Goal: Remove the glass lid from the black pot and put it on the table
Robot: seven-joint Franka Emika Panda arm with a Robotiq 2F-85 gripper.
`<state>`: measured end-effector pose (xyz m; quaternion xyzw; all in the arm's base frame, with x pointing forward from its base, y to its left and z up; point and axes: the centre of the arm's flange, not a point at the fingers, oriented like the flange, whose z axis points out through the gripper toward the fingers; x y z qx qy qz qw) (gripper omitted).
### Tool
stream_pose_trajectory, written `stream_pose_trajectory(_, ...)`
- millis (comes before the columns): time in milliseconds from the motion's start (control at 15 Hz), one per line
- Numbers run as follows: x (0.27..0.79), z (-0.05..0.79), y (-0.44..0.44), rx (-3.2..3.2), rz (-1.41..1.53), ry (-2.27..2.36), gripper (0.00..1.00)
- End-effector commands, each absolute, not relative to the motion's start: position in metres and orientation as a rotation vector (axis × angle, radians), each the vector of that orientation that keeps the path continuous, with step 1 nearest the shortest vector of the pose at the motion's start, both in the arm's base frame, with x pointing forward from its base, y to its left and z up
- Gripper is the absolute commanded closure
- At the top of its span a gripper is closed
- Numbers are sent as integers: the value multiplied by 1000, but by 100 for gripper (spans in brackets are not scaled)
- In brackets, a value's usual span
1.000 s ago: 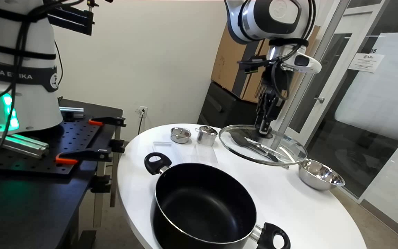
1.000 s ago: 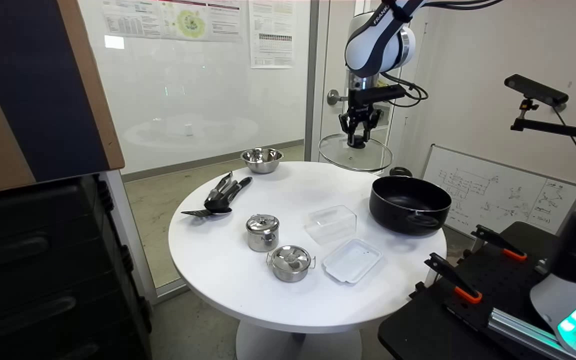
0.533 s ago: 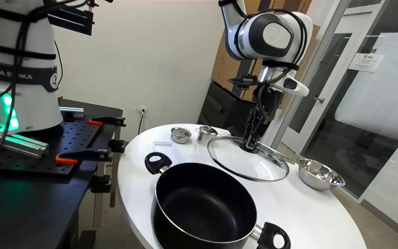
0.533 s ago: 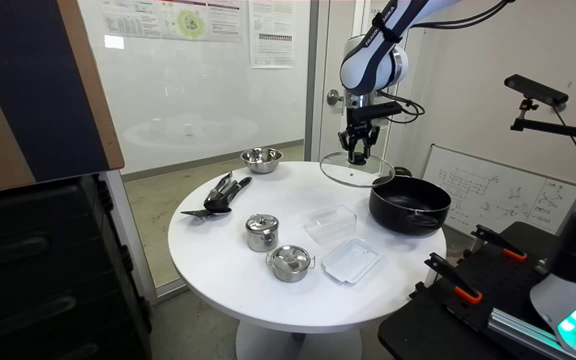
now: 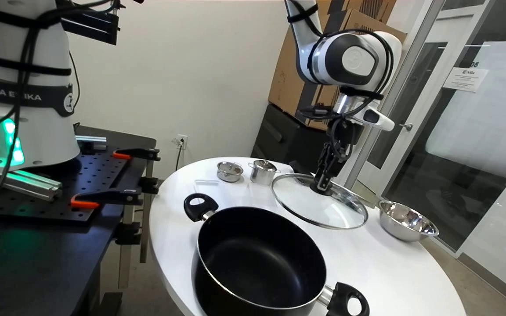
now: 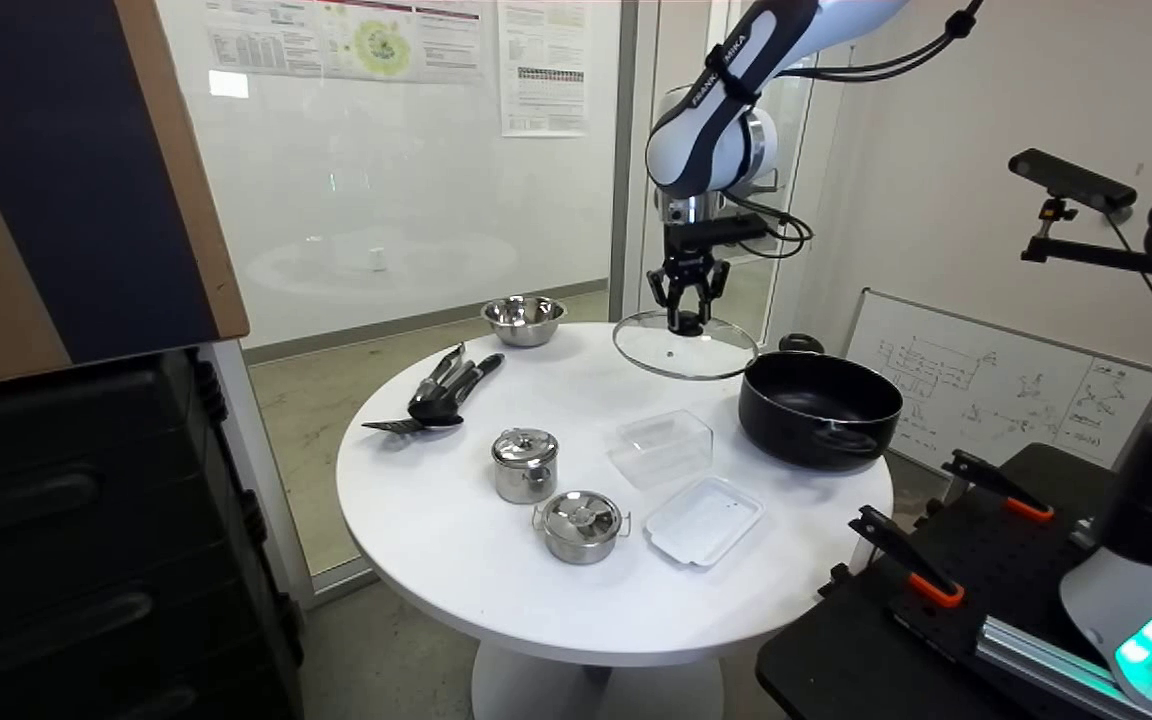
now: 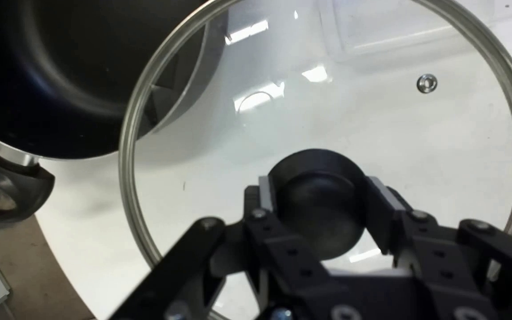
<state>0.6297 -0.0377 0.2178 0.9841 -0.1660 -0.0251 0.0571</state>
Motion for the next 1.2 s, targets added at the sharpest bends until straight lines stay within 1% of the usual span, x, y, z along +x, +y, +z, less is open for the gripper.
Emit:
stream_pose_trajectory(0,668,220,-24,2982,-65,-561,75)
stream_pose_trajectory(400,711,183,-11,2946,-27,-661,75)
stream_pose_trajectory(667,730,155,-12,2918,-36,-732,75)
stream_pose_trajectory(1133,722,119,-28,2859,-108,-776,75)
